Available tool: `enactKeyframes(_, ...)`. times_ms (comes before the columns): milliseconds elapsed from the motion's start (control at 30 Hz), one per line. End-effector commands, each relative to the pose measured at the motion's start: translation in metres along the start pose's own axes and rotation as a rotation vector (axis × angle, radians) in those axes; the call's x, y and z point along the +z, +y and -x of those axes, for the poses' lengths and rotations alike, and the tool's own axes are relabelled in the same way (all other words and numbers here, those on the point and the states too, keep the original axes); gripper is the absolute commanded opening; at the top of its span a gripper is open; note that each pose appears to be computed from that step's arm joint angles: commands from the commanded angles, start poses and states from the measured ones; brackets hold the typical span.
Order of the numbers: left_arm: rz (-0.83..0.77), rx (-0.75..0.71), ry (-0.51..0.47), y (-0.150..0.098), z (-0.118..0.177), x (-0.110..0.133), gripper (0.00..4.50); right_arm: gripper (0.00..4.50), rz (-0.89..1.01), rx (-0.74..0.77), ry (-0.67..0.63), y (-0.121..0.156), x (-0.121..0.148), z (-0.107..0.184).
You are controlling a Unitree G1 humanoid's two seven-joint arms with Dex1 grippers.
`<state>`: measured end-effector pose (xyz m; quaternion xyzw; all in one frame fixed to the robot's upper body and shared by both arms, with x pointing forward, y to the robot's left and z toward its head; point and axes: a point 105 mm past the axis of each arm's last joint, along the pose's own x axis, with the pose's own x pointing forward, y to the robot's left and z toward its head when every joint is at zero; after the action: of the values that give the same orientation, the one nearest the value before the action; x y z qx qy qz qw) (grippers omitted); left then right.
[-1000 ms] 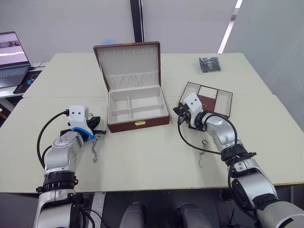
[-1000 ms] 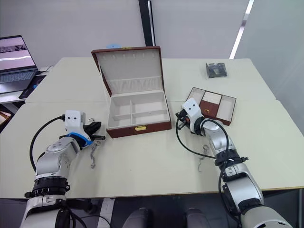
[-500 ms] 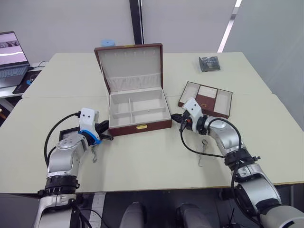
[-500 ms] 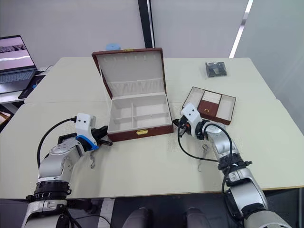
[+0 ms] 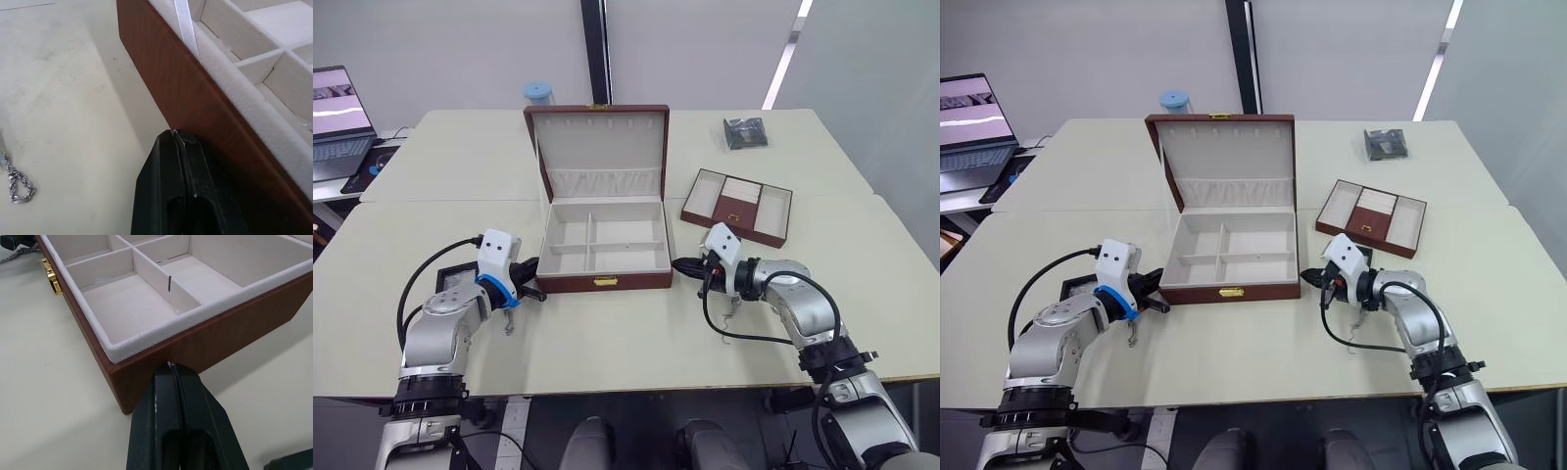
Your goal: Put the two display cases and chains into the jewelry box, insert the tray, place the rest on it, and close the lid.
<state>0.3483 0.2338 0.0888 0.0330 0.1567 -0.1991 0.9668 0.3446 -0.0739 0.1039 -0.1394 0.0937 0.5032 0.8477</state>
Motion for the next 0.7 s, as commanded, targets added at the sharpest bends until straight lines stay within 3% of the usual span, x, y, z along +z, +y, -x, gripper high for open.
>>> enactKeyframes(33, -0.037, -0.227, -0.013, -0.051, -0.015, 0.005, 0.00, 0.01, 0.007, 0.122, -0.054, 0.027, 0.013, -0.013)
enactKeyframes(367, -0.050, -0.207, -0.003, -0.044, -0.014, 0.004, 0.00, 0.01, 0.006, 0.080, -0.045, 0.019, 0.010, -0.012)
enactKeyframes(700, -0.064, -0.112, -0.006, -0.011, 0.001, 0.008, 0.00, 0.01, -0.026, -0.024, -0.051, -0.008, 0.007, 0.012)
